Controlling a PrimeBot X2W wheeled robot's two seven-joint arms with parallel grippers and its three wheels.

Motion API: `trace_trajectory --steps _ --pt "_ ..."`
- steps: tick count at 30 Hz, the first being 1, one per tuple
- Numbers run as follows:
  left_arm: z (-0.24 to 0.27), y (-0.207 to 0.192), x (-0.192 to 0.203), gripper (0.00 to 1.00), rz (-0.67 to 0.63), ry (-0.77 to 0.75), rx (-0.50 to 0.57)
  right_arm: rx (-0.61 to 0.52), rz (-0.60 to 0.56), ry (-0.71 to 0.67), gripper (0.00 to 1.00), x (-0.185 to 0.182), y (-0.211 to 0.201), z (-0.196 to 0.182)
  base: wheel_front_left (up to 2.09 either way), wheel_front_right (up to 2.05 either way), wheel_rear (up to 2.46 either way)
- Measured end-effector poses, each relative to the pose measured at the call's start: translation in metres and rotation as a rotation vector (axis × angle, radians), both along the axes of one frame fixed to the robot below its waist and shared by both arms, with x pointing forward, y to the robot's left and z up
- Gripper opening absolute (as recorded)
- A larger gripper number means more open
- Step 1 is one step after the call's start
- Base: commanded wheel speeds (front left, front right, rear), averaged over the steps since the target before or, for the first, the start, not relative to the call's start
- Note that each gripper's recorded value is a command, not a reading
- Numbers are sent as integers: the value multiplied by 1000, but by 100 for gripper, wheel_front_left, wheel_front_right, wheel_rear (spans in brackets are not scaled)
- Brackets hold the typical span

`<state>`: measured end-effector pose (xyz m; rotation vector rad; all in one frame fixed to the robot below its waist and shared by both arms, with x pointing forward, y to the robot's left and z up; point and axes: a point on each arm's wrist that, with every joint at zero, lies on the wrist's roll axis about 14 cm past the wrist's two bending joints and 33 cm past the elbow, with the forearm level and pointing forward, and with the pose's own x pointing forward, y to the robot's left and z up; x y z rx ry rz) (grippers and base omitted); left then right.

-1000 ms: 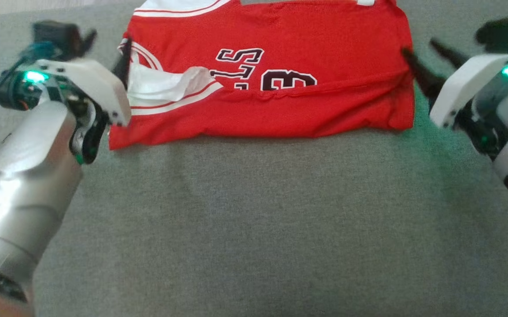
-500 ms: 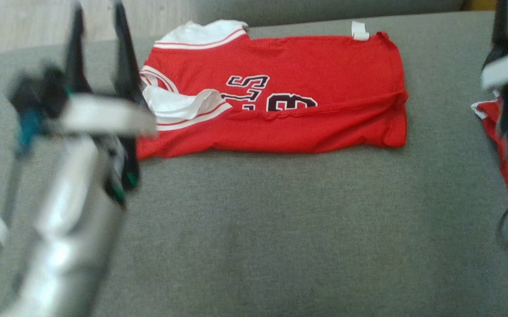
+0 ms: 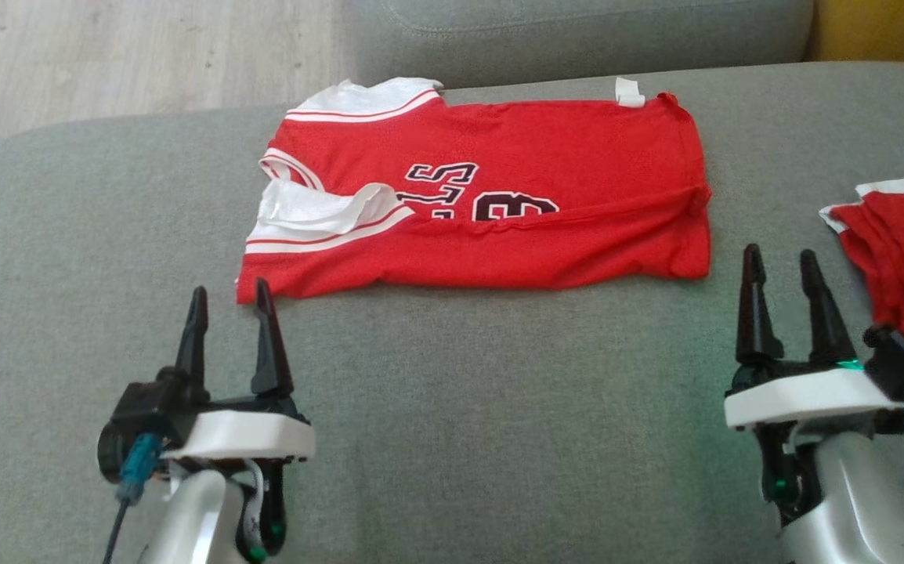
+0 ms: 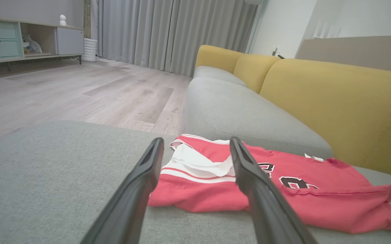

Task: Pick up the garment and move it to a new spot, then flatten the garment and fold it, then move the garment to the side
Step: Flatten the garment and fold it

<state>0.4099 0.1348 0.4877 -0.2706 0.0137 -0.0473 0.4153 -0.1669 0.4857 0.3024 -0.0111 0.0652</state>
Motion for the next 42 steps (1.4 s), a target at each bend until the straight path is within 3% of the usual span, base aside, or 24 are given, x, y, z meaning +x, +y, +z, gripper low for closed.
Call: trace_trajectory --steps 6,13,23,30,31,32,33,42 --pt "-23 -1 13 100 -7 67 34 2 23 -8 100 1 7 1 0 0 0" --pt "-73 2 38 100 -1 253 103 23 45 37 100 1 15 -16 0 0 0" --pt "-128 22 59 100 45 468 160 45 -1 58 100 6 -1 -24 0 0 0" --pt "-133 18 68 100 28 508 170 79 -25 60 100 5 -7 -24 0 0 0" --pt "-133 18 68 90 28 508 170 79 -25 60 100 5 -7 -24 0 0 0" --pt "-133 17 67 31 26 513 164 79 -25 58 100 5 -7 -24 0 0 0" --pt "-134 17 67 0 21 516 158 79 -24 57 100 5 -7 -23 0 0 0" --pt "-93 8 80 0 -16 331 106 68 -20 63 100 3 -6 -24 0 0 0"
